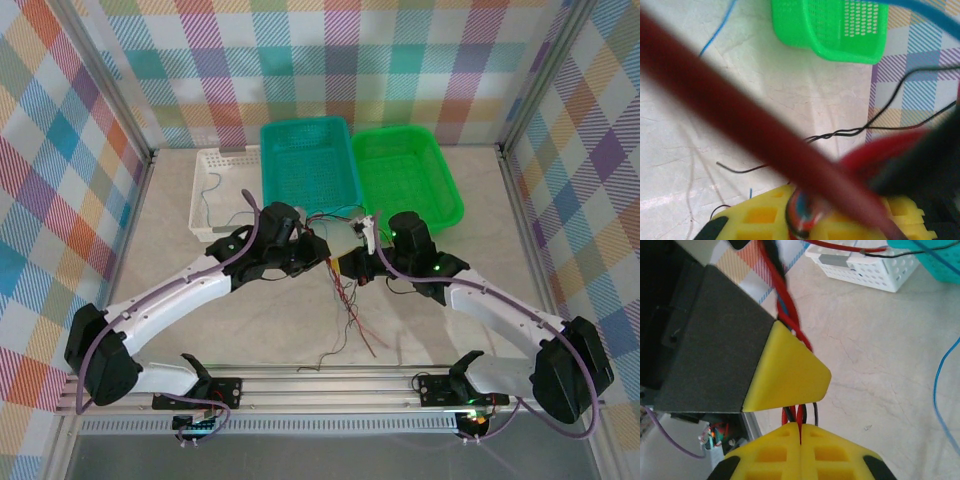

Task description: Untangle the cables

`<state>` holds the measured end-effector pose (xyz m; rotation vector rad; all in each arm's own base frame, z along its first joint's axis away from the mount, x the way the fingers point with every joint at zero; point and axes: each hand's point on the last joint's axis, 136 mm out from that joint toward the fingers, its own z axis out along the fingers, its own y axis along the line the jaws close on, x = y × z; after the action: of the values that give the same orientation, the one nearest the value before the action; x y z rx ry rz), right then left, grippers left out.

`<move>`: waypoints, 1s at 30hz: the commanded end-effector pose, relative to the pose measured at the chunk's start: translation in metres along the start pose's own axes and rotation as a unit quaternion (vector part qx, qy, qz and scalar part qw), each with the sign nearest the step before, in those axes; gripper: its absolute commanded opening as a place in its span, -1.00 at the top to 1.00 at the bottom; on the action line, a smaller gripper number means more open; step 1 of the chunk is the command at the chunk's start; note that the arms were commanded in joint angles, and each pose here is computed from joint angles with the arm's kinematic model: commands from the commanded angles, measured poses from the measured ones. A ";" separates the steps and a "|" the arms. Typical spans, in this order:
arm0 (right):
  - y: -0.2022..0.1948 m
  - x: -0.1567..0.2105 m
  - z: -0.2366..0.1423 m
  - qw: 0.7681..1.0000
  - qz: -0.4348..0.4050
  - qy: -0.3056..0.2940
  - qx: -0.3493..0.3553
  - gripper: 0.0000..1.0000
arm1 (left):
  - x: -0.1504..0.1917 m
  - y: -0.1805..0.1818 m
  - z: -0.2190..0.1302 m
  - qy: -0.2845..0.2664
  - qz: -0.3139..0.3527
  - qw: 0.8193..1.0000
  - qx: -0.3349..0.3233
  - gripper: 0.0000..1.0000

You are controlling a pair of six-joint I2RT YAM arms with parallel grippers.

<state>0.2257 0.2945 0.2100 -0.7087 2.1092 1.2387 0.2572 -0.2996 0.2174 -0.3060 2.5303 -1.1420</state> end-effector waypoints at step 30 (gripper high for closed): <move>0.048 -0.029 -0.030 0.996 -0.003 -0.058 -0.067 1.00 | 0.014 -0.008 -0.021 -0.032 0.008 0.988 0.150 0.03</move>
<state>0.2083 0.2846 0.2432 -0.6521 2.0316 1.3189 0.2320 -0.2836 0.1962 -0.2902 2.4235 -1.3103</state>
